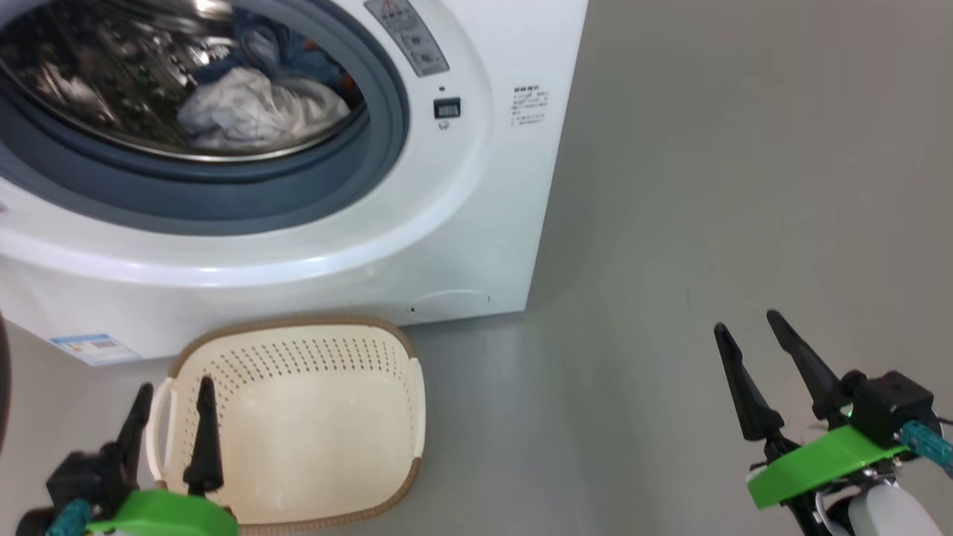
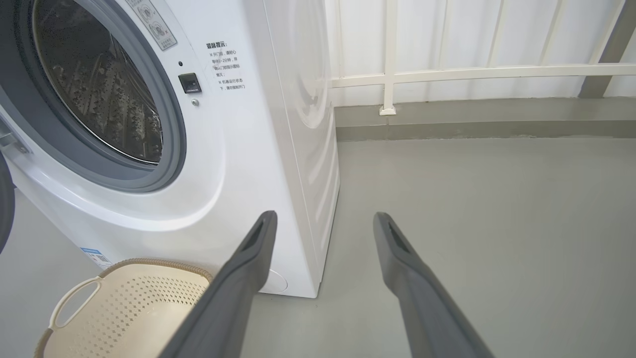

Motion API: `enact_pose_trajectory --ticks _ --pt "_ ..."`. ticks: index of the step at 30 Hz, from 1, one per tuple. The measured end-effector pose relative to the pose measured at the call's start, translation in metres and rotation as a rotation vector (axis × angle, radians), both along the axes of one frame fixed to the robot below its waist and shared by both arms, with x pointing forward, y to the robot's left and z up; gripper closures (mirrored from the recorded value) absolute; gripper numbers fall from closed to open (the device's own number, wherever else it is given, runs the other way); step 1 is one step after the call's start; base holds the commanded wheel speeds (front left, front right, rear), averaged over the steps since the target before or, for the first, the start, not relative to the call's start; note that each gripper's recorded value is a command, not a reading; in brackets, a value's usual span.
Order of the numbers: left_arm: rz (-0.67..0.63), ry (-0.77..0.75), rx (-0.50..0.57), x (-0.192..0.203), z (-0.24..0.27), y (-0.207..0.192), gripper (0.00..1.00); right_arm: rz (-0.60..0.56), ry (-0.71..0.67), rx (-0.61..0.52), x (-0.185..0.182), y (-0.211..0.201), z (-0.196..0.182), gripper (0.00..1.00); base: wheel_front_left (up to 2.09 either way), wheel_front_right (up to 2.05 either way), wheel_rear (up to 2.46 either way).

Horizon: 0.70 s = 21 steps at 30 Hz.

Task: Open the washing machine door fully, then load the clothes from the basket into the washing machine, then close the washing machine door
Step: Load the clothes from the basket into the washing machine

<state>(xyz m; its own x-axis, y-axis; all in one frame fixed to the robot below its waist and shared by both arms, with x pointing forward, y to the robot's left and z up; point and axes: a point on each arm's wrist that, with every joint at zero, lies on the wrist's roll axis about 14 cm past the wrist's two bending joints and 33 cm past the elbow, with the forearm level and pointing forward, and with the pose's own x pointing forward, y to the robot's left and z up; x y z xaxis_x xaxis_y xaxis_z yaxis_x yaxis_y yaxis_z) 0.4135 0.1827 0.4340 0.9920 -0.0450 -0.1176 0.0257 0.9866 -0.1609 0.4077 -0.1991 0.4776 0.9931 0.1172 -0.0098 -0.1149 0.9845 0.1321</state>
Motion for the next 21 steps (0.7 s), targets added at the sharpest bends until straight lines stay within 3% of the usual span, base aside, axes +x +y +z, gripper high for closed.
enact_pose_trajectory --ticks 21 --pt "0.046 -0.037 0.002 -0.067 0.020 0.019 0.00 -0.032 -0.035 0.001 -0.051 -0.014 0.017 0.00 0.00 0.00 0.00"
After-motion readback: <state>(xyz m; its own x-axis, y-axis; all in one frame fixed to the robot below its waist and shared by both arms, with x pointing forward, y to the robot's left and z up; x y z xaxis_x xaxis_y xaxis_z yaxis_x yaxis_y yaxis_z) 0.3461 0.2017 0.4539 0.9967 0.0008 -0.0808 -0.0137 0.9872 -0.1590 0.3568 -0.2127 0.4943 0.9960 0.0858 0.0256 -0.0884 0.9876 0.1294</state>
